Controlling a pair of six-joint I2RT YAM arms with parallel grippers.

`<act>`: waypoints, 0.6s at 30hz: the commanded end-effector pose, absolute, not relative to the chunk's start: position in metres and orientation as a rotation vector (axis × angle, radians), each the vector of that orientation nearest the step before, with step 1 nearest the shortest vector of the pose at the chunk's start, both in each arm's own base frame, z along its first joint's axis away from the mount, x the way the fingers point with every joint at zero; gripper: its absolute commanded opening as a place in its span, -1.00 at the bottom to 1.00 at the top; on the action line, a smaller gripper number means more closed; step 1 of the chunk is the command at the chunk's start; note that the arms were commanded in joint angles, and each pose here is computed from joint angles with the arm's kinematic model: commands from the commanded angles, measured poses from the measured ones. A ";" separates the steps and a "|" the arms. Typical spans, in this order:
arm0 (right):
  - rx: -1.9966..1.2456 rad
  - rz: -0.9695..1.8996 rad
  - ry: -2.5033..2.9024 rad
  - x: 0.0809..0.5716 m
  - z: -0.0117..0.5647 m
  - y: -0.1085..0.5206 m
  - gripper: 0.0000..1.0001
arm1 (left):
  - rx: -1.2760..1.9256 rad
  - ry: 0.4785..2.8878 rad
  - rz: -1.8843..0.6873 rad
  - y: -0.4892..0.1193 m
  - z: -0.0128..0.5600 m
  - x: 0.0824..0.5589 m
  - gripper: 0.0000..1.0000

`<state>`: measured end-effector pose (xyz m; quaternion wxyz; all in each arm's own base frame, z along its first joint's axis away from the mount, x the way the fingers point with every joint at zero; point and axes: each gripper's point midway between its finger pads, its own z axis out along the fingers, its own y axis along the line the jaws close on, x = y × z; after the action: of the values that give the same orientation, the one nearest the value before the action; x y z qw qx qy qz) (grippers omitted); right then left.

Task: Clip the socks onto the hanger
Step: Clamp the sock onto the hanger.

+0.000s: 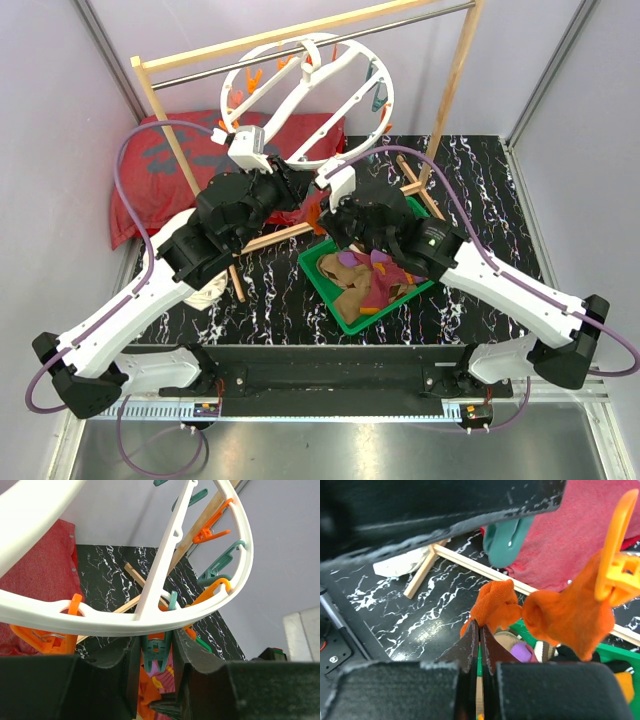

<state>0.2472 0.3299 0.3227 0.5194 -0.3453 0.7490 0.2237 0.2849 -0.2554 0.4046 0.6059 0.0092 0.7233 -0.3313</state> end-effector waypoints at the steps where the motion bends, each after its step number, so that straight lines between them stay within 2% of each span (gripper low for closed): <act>1: -0.768 0.491 1.761 0.259 0.349 0.326 -1.00 | 0.010 1.610 -0.823 -0.256 0.424 0.279 -1.00; 18: -0.762 0.500 1.718 0.264 0.370 0.328 -1.00 | 0.023 1.632 -0.780 -0.260 0.411 0.285 -1.00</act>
<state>0.2575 0.3288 0.3467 0.5383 -0.3326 0.7451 0.2106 0.2839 -0.2582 0.4027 0.6059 0.0107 0.7217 -0.3345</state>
